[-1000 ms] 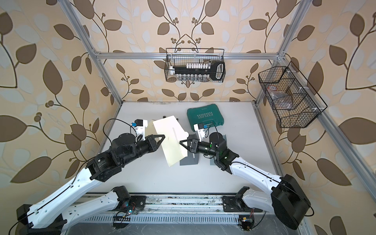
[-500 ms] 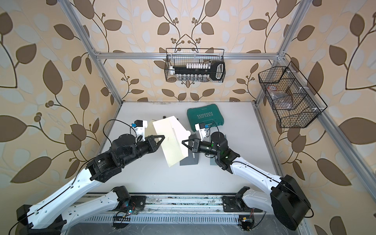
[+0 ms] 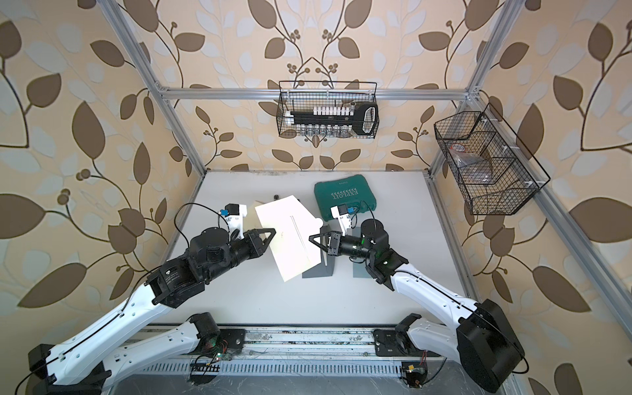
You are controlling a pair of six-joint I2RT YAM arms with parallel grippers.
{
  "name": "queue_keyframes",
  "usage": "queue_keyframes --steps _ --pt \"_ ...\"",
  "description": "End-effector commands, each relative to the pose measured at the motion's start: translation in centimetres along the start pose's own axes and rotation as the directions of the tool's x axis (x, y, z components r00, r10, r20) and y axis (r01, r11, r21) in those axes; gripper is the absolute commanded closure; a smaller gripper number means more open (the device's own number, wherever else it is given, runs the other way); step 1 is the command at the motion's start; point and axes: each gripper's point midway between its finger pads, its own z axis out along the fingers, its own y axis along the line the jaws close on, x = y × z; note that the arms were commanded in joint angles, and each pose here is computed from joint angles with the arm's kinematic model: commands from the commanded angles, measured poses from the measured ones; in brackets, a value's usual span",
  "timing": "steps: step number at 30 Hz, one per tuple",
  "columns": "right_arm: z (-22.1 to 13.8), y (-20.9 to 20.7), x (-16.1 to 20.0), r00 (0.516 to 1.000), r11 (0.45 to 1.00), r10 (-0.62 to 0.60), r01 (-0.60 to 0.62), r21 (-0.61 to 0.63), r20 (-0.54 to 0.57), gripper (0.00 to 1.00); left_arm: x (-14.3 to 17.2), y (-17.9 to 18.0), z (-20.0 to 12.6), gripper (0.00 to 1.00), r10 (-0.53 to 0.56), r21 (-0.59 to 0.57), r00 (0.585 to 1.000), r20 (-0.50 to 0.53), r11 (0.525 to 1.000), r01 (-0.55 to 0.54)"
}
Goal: Open the envelope
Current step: Open the envelope flap on the envelope, then place the envelope at the center of the board.
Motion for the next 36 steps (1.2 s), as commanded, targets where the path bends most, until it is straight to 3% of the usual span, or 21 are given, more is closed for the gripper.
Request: queue_keyframes --steps 1,10,14,17,19,22,27,36 --pt "-0.6 1.1 0.0 0.999 0.999 -0.031 0.030 -0.032 -0.018 1.00 -0.4 1.5 0.3 0.76 0.006 -0.070 0.999 0.039 0.998 -0.003" --pt "-1.0 0.3 0.0 0.998 0.997 -0.063 0.064 0.035 -0.024 1.00 -0.4 3.3 0.0 0.57 0.005 -0.147 0.998 0.058 0.989 0.003" --pt "-1.1 -0.4 0.2 0.997 0.995 -0.068 0.070 0.072 -0.032 1.00 -0.9 4.8 -0.9 0.54 0.018 -0.219 0.996 0.091 0.976 0.003" --pt "-1.2 -1.0 0.3 0.997 0.993 -0.067 0.071 0.098 -0.038 1.00 -1.3 6.3 -2.0 0.35 -0.009 -0.285 0.991 0.133 0.957 0.047" --pt "-1.1 -1.4 0.5 0.997 0.990 -0.065 0.070 0.118 -0.049 1.00 -1.7 7.8 -2.9 0.28 -0.037 -0.346 0.983 0.180 0.933 0.098" --pt "-0.9 -2.1 0.8 0.996 0.987 -0.053 0.063 0.146 -0.068 1.00 -2.0 9.4 -4.3 0.25 -0.054 -0.389 0.970 0.238 0.910 0.146" --pt "0.2 -3.5 1.6 0.996 0.985 0.026 -0.011 0.170 -0.087 1.00 -3.1 9.9 -6.3 0.23 -0.052 -0.372 0.948 0.315 0.912 0.173" --pt "4.5 -4.8 5.3 0.974 0.973 0.083 -0.034 0.230 -0.210 1.00 -4.3 8.4 -7.5 0.18 0.071 -0.392 0.962 0.264 0.919 0.040"
